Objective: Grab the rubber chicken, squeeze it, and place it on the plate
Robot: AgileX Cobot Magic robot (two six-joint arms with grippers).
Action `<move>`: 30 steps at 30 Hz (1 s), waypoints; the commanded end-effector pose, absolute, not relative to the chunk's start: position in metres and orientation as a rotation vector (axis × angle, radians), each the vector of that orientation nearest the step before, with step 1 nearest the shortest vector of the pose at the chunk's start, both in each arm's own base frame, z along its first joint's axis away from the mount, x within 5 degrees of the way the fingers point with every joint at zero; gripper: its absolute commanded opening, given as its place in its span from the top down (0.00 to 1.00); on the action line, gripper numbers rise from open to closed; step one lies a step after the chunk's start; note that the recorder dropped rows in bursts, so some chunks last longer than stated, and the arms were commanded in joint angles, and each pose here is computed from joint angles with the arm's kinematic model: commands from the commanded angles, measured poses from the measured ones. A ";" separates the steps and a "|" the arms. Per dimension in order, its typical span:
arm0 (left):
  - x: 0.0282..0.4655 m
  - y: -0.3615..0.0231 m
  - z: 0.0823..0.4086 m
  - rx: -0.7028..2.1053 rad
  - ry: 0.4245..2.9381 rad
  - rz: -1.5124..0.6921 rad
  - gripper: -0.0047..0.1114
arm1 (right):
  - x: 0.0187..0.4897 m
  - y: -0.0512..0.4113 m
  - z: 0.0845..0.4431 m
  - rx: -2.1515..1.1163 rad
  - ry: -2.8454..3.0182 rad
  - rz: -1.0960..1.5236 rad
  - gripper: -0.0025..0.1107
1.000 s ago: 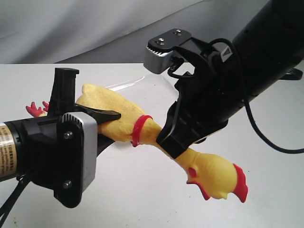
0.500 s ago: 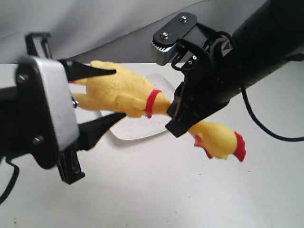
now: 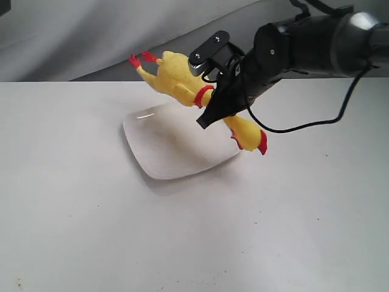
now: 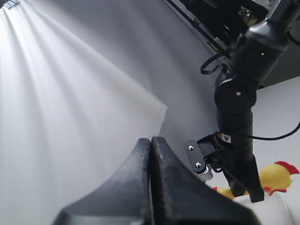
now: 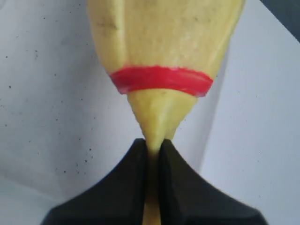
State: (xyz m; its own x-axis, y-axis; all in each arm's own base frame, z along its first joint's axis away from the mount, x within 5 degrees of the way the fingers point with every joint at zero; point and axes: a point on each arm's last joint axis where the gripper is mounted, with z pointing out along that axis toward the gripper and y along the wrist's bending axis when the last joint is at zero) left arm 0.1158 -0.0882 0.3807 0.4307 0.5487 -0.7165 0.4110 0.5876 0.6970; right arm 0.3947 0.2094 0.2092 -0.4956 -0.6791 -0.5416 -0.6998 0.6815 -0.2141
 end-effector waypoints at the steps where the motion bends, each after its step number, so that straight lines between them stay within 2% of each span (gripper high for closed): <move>1: 0.115 -0.087 0.382 0.985 1.189 0.090 0.96 | 0.412 0.222 0.182 -1.072 2.324 0.093 0.98; 4: 0.115 -0.087 0.382 0.985 1.189 0.090 0.96 | 0.410 0.224 0.159 -1.159 2.383 0.121 0.98; 7: 0.115 -0.087 0.381 0.989 1.203 0.095 0.96 | 0.410 0.224 0.159 -1.162 2.385 0.119 0.97; 9: 0.115 -0.086 0.380 0.992 1.214 0.100 0.96 | 0.410 0.223 0.158 -1.173 2.382 0.107 0.90; 13: 0.116 -0.084 0.376 1.004 1.257 0.116 0.96 | 0.409 0.221 0.163 -1.184 2.379 0.085 0.59; 16: 0.117 -0.084 0.374 1.010 1.280 0.125 0.96 | 0.402 0.216 0.186 -1.207 2.379 0.059 0.50; 19: 0.117 -0.083 0.374 1.011 1.284 0.126 0.96 | 0.389 0.206 0.226 -1.233 2.378 0.005 0.57; 24: 0.117 -0.083 0.374 1.011 1.284 0.126 0.96 | 0.351 0.185 0.319 -1.149 2.269 -0.004 0.94; 25: 0.117 -0.083 0.374 1.011 1.284 0.126 0.96 | 0.341 0.180 0.339 -1.125 2.230 0.005 0.98; 30: 0.117 -0.083 0.374 1.012 1.280 0.127 0.96 | 0.286 0.159 0.418 -1.022 2.014 0.120 0.98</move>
State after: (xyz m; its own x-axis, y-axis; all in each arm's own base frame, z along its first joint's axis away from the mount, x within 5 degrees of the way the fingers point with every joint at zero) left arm 0.1184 -0.0841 0.3722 0.3438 0.6082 -0.7155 0.4336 0.5730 0.6954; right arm 0.3177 0.1712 0.3800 -0.3768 -0.6703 -0.6393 -0.7043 0.6556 -0.2723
